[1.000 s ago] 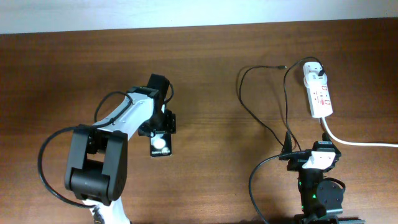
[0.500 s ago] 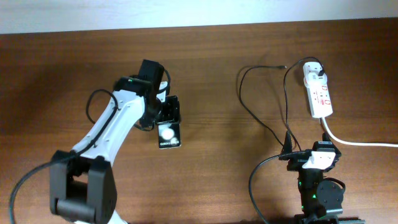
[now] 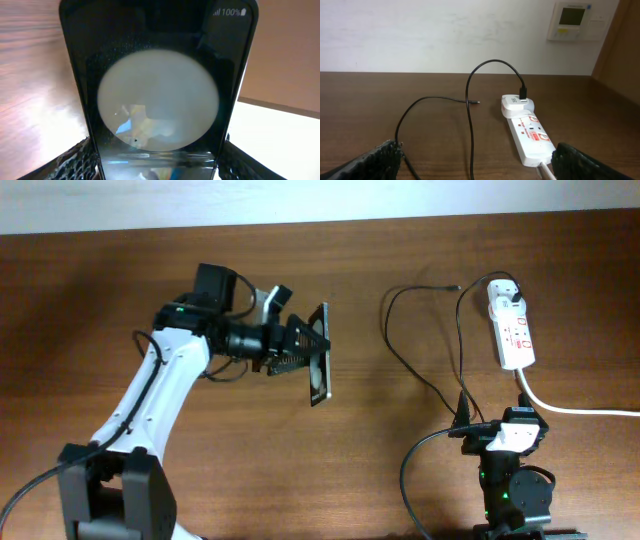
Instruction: Plug charger to phone and switch on socket
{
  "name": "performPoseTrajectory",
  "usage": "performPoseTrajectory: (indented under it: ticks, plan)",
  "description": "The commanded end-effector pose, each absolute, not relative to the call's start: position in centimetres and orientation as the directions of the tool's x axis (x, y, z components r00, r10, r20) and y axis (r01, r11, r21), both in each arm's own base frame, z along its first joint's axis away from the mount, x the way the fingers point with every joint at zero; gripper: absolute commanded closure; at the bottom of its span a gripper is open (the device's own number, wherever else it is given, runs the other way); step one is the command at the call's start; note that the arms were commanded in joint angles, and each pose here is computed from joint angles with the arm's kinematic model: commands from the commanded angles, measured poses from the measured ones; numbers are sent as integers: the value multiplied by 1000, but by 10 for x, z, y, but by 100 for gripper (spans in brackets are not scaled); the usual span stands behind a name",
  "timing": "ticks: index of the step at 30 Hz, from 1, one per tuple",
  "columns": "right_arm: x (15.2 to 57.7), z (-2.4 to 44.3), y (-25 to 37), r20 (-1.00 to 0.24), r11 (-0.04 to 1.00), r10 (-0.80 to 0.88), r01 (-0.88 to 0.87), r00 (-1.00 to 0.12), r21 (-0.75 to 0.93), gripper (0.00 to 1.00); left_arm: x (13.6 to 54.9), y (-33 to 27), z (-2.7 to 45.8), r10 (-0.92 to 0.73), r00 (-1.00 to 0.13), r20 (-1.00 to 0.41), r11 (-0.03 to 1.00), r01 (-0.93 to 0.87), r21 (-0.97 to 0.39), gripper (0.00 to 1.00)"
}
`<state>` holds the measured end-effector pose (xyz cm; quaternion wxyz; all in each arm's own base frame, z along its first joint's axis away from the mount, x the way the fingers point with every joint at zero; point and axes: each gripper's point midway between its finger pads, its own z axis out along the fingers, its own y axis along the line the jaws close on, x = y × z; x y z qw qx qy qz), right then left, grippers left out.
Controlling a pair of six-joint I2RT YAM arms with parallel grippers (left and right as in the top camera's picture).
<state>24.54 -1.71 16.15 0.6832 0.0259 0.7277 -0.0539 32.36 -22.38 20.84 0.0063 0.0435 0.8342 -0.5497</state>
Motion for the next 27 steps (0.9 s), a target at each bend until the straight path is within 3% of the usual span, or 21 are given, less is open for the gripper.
performPoseTrajectory:
  ticks: [1,7,8,19,21,23,27]
  plan:
    - [245,158,-18,-997,992,-39,113,-72,-47,1,325,-219,262,47,-999,17,193,-8,-981,29]
    - [245,158,-18,-997,992,-39,113,-72,-47,1,338,-205,268,-52,-937,345,160,-349,-923,30]
    - [245,158,-18,-997,992,-39,113,-72,-47,1,338,-204,268,-62,-919,388,156,-393,-906,35]
    - [246,158,-13,-997,996,-30,85,-72,-37,1,340,-204,269,-64,-918,392,152,-397,-905,33]
    - [246,155,13,-988,989,130,-55,-88,135,1,340,-204,269,-65,-918,391,153,-397,-905,33]
    - [244,158,32,-922,914,366,-136,-128,382,1,340,-204,269,-65,-918,391,153,-397,-905,32]
    - [232,165,71,-781,726,560,-290,-277,623,1,341,-204,268,-71,-918,390,157,-397,-905,33]
